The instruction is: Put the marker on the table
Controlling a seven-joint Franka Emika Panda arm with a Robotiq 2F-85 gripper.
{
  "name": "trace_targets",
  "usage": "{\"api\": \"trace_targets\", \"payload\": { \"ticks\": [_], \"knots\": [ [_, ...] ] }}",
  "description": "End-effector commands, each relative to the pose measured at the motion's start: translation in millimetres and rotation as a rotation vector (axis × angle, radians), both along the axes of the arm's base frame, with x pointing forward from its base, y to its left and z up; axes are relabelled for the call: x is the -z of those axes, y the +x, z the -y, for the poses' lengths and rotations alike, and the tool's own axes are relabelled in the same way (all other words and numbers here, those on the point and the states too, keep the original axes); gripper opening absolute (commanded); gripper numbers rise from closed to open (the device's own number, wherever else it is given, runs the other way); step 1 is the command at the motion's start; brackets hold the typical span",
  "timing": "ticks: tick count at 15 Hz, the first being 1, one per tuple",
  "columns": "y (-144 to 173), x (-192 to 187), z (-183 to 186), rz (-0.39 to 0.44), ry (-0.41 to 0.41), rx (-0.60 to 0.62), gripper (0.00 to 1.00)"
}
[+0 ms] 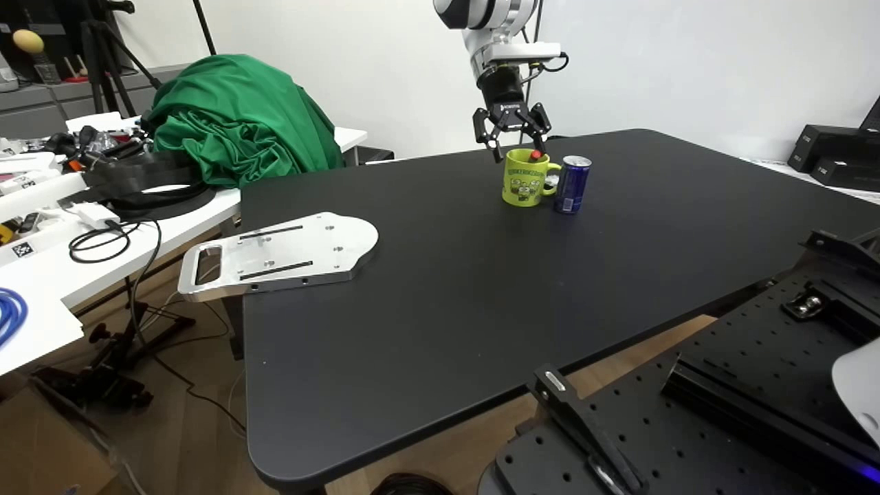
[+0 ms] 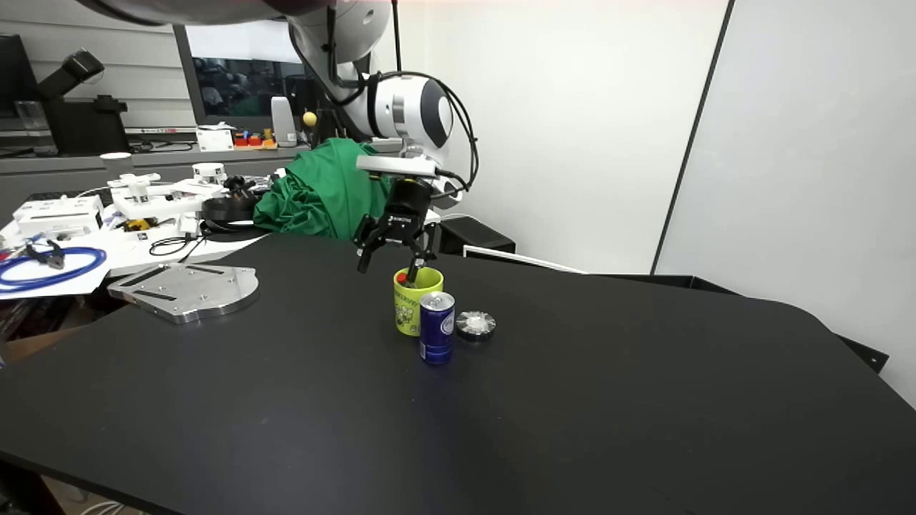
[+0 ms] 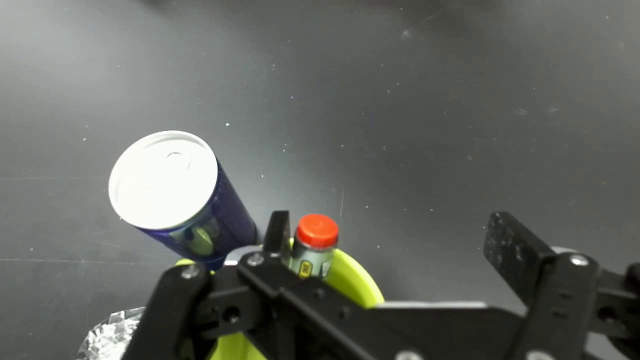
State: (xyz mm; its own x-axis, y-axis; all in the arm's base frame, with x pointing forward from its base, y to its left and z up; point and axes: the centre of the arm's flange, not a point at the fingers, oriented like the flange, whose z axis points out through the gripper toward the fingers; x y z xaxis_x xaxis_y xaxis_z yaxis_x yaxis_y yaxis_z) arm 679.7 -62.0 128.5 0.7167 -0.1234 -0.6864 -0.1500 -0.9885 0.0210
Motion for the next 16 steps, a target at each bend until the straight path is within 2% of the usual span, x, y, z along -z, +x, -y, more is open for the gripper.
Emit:
{"api": "trace_targets", "payload": {
  "ticks": [1,2,4,11,12,13,14,16],
  "knots": [
    [11,-1,-1,-0.016,-0.02,0.026,1.0],
    [11,-1,-1,-0.006,-0.025,0.027,0.75],
    [11,-2,-1,-0.007,-0.027,0.033,0.66],
    [16,-9,-2,0.002,-0.031,0.039,0.17],
    [16,-9,-2,0.004,-0.032,0.039,0.61],
    [17,-10,-1,0.005,-0.03,0.038,0.57],
    [18,-11,-1,0.008,-0.031,0.039,0.57],
    [20,-10,2,0.02,-0.039,0.042,0.68]
  ]
}}
